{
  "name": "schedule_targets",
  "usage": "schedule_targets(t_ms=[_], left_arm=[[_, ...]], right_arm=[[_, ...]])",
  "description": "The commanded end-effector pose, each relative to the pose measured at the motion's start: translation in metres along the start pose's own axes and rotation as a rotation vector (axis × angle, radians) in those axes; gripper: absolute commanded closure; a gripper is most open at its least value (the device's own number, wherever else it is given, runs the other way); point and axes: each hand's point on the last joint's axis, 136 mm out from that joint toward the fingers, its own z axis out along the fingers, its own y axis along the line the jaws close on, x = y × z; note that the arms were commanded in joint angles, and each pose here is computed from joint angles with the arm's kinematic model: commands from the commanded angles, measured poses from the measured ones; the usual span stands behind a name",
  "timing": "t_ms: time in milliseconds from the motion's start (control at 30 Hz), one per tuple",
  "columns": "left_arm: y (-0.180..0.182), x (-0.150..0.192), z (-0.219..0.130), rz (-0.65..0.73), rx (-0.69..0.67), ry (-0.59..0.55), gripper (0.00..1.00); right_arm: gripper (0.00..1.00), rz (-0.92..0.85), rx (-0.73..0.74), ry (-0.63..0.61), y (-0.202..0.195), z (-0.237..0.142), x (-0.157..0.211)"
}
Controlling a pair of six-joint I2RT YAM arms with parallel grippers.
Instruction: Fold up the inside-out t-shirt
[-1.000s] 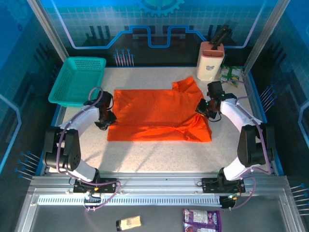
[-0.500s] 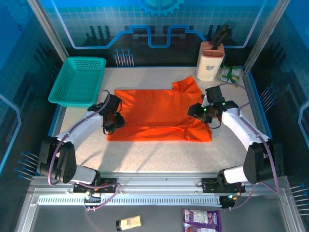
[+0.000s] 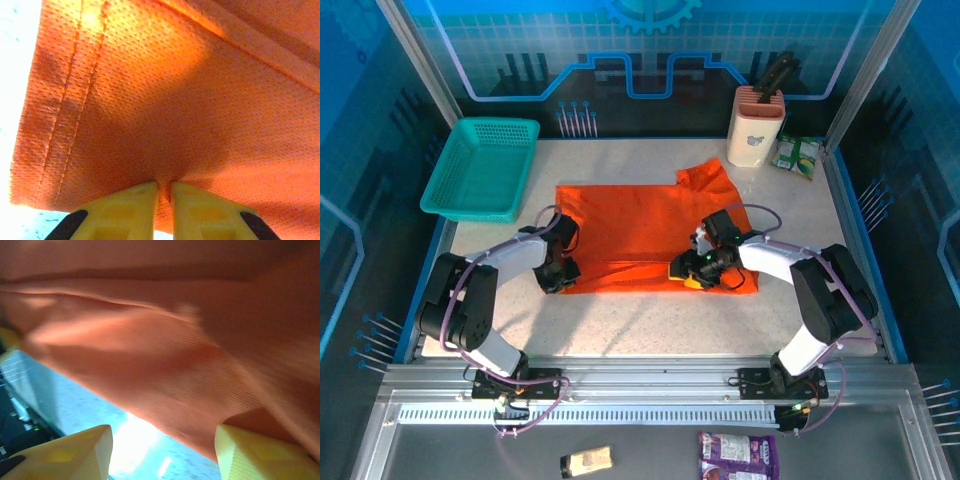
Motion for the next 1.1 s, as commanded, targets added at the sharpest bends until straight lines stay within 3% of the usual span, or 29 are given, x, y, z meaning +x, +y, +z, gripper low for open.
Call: schedule_targets(t_ms=[0,133,300,467,633,900,1067], left_arm=[[0.023,0.007,0.01,-0.027,-0.073,0.03,0.84],[0.029,0.008,0.01,-0.049,-0.072,0.043,0.84],[0.019,0.003,0.005,-0.041,-0.026,0.036,0.84],[-0.013,-0.013,-0.037,-0.002,0.131,-0.085,0.84],[-0.036,-0.014,-0.058,0.034,0.206,-0.085,0.81],[-0.052,-0.006,-0.056,0.05,0.247,-0.06,0.8],[-0.05,-0.001,-0.051,0.047,0.242,-0.048,0.8]], right_arm=[[0.42,0.075,0.14,-0.012,-0.043,0.0,0.005],[0.41,0.11,0.166,-0.011,-0.058,0.0,0.01],[0.42,0.081,0.054,-0.032,-0.027,-0.012,0.004],[0.42,0.045,0.039,-0.14,-0.005,-0.055,-0.009],[0.44,0.15,0.127,-0.223,-0.031,-0.078,-0.022],[0.49,0.257,0.072,-0.216,-0.035,-0.056,-0.04],[0.47,0.307,0.075,-0.207,-0.044,-0.041,-0.048]])
